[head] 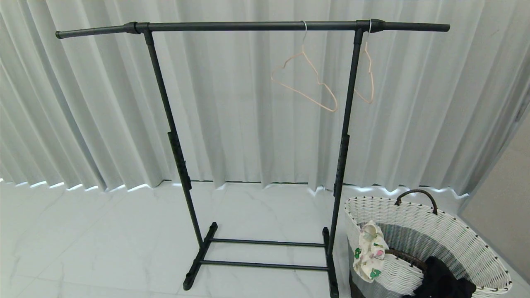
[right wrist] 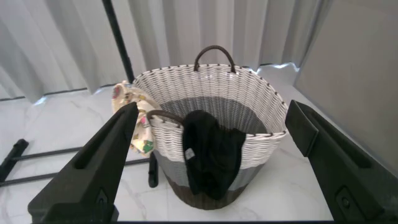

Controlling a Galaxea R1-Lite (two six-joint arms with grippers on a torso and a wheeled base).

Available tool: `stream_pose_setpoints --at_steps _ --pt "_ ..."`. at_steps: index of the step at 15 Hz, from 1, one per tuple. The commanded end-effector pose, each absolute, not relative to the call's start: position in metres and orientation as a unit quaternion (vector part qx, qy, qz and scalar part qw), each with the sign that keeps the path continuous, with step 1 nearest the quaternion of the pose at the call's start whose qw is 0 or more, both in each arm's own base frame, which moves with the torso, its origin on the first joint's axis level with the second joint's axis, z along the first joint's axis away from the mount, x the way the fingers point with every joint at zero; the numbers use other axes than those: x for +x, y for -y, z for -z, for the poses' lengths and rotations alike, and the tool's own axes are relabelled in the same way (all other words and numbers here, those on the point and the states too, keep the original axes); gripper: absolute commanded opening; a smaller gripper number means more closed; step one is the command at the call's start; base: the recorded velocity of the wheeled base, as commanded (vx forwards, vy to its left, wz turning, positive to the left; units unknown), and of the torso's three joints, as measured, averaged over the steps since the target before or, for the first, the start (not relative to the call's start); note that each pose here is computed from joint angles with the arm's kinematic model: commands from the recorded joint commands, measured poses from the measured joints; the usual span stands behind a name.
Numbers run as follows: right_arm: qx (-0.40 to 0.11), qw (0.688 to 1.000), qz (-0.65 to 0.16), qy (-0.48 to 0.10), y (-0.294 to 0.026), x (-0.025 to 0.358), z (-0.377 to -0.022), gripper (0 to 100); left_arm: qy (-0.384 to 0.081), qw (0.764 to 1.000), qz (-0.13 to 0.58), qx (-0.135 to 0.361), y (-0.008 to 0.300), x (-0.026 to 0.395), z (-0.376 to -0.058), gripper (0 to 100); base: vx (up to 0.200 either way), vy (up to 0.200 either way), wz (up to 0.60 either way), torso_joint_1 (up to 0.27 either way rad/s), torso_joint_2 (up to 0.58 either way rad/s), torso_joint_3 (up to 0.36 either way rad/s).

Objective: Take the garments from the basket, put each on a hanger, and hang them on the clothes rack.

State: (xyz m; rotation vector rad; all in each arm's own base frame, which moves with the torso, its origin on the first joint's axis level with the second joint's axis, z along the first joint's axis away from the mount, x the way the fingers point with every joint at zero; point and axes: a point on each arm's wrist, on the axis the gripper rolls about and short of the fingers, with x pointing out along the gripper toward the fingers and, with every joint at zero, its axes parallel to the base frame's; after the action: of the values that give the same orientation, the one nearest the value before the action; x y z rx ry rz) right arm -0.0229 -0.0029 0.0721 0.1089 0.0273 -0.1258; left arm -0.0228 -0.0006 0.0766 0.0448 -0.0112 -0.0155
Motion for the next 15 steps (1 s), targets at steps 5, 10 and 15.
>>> stream_pose_setpoints --at_steps 5,10,15 --pt "0.055 0.996 0.063 -0.013 0.0029 -0.023 -0.0722 100 0.005 1.0 0.008 0.024 0.0006 -0.0227 -0.0766 100 0.08 0.0 0.0 0.001 0.0 0.002" --pt "0.049 0.997 0.063 -0.014 0.0029 -0.0229 -0.0721 100 0.005 1.0 0.008 0.023 0.0006 -0.0227 -0.0766 100 0.12 0.0 0.0 0.001 0.0 0.002" --pt "0.043 0.997 0.063 -0.014 0.0029 -0.0229 -0.0722 100 0.005 1.0 0.008 0.022 0.0006 -0.0227 -0.0766 100 0.0 0.0 0.0 0.0 0.0 0.0"
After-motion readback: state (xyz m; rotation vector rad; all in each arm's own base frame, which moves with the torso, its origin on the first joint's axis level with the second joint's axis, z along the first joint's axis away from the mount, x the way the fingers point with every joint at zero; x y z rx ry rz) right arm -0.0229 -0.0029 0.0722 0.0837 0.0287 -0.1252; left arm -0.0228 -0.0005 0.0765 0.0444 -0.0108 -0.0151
